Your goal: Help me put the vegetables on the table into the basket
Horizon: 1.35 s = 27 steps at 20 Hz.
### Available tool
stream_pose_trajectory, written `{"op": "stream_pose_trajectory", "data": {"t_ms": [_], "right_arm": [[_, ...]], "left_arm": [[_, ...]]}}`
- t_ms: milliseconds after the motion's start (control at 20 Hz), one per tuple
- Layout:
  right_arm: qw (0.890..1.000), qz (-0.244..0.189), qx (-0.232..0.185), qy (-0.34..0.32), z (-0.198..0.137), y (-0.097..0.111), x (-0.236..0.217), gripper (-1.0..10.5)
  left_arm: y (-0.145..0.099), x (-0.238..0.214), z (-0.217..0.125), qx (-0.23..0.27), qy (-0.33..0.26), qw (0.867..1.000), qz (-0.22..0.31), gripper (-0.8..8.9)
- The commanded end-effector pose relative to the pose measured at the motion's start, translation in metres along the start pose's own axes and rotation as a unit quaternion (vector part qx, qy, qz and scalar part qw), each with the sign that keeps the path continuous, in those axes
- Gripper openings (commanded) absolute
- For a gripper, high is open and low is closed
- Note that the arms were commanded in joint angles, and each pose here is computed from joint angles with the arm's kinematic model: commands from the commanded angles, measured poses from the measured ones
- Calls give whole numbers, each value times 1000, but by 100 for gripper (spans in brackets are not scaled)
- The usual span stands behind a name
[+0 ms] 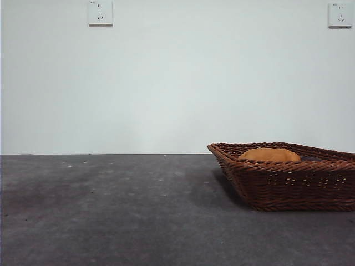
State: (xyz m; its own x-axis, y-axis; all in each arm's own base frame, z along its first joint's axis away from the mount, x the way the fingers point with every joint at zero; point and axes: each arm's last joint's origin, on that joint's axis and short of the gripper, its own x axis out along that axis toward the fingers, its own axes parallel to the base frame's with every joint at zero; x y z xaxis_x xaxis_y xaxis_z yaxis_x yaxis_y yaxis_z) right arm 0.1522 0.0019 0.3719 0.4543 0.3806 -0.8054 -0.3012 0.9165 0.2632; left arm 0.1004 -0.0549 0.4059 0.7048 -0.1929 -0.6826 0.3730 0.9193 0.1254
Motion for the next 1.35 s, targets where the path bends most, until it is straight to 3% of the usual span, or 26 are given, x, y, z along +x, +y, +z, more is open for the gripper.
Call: {"op": "stream_pose_trajectory", "data": {"t_ms": [50,150,250,350,450,600,750,900,1050,1200,1350], "right_arm": [[1000,-4,-4,1,6,-4,6,2],[1000,-6,-5,0,13,-8,12,2],[1000,-7,-9,-8,20,-12,17,2],[1000,-10,-15,-21,27,-16,23,2],[999,-14,-23,-39,35,-19,27,2],[997,-22,-37,-71,46,-24,31,2],[993,-29,-51,-104,55,-27,33,2],[989,-44,-61,-128,61,-28,32,2],[986,-48,-67,-142,63,-28,31,2],[986,-48,-68,-142,64,-28,31,2],[986,-48,-68,-143,64,-28,31,2]], "left_arm": [[0,1,-1,5,0,1000,2,-4],[0,1,0,17,-2,1000,4,-3],[1,0,3,-4,-18,1000,9,0],[4,-3,11,-16,-67,996,53,0],[8,-9,15,-25,-107,988,107,-1],[14,-25,13,-21,-156,978,139,-1],[28,-41,7,-12,-223,958,181,-1],[33,-36,-14,-8,-308,933,186,-1],[36,-7,-43,-21,-338,913,227,-1],[32,35,-83,-23,-343,917,200,-1],[30,79,-122,-44,-337,917,208,-1]]}}
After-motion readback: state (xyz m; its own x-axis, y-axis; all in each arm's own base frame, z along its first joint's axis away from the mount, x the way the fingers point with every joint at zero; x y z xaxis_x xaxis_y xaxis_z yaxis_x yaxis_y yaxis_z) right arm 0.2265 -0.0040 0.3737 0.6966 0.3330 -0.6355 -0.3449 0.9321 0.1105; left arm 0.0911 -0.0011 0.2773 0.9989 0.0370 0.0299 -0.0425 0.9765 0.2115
